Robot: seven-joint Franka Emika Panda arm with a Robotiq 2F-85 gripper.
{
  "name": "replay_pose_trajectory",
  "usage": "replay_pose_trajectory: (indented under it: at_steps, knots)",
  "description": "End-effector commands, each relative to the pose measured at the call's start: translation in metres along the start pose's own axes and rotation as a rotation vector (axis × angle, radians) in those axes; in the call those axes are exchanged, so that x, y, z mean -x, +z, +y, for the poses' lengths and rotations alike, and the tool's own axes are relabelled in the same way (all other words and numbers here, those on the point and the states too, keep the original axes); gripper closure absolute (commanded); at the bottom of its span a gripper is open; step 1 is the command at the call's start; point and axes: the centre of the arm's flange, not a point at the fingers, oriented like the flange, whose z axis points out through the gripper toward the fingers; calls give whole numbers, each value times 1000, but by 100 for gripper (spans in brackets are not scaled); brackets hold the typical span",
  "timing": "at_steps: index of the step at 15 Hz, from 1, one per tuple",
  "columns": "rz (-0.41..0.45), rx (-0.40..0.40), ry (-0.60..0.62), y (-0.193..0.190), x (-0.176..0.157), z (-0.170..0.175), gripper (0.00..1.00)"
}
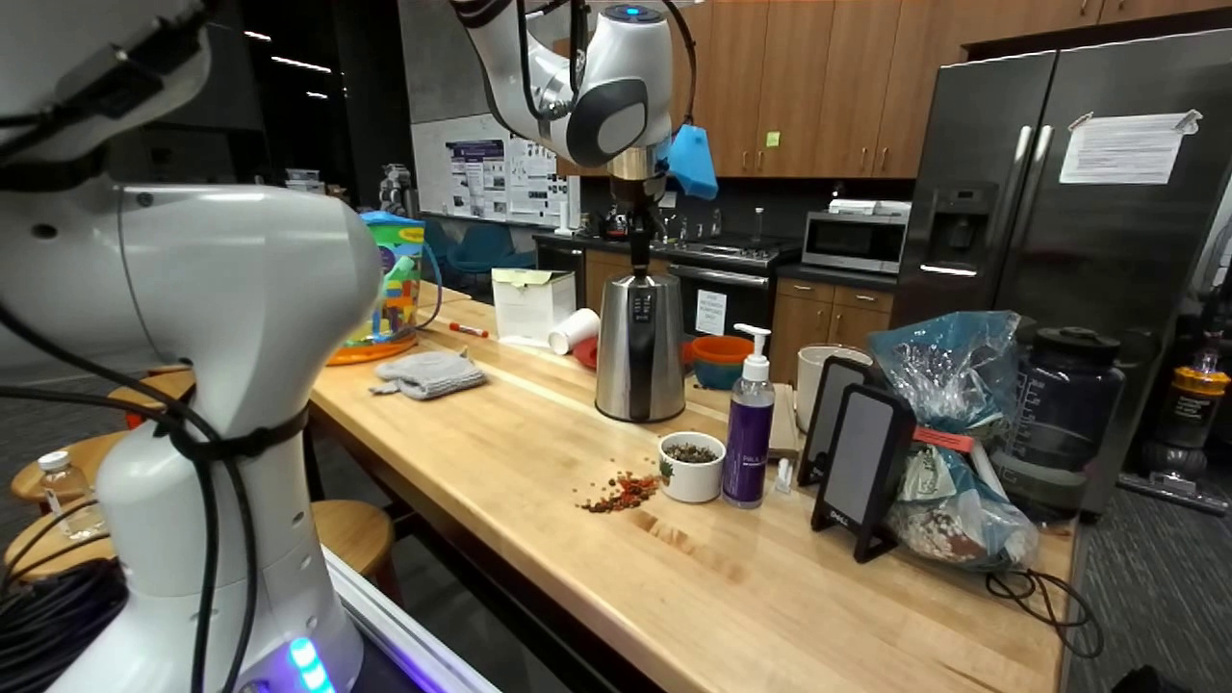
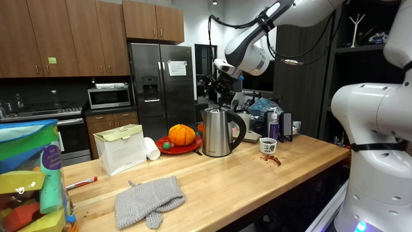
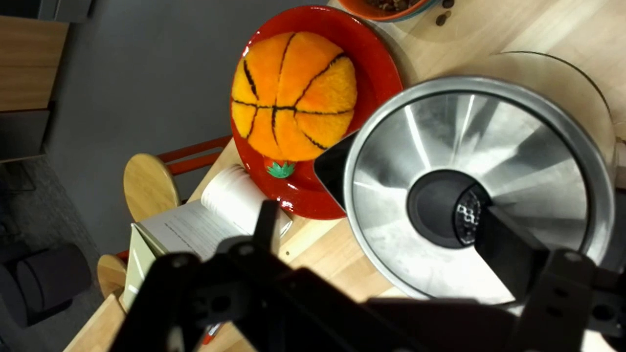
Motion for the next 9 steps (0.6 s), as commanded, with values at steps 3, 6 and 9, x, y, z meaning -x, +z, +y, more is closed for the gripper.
replay_pose_trajectory:
  at_steps: [3, 6, 9]
  knots:
    - [15, 9, 3, 9, 14, 10, 0]
    - [19, 6, 7, 12, 17, 12, 0]
    - [27, 4, 9, 15, 19, 14, 0]
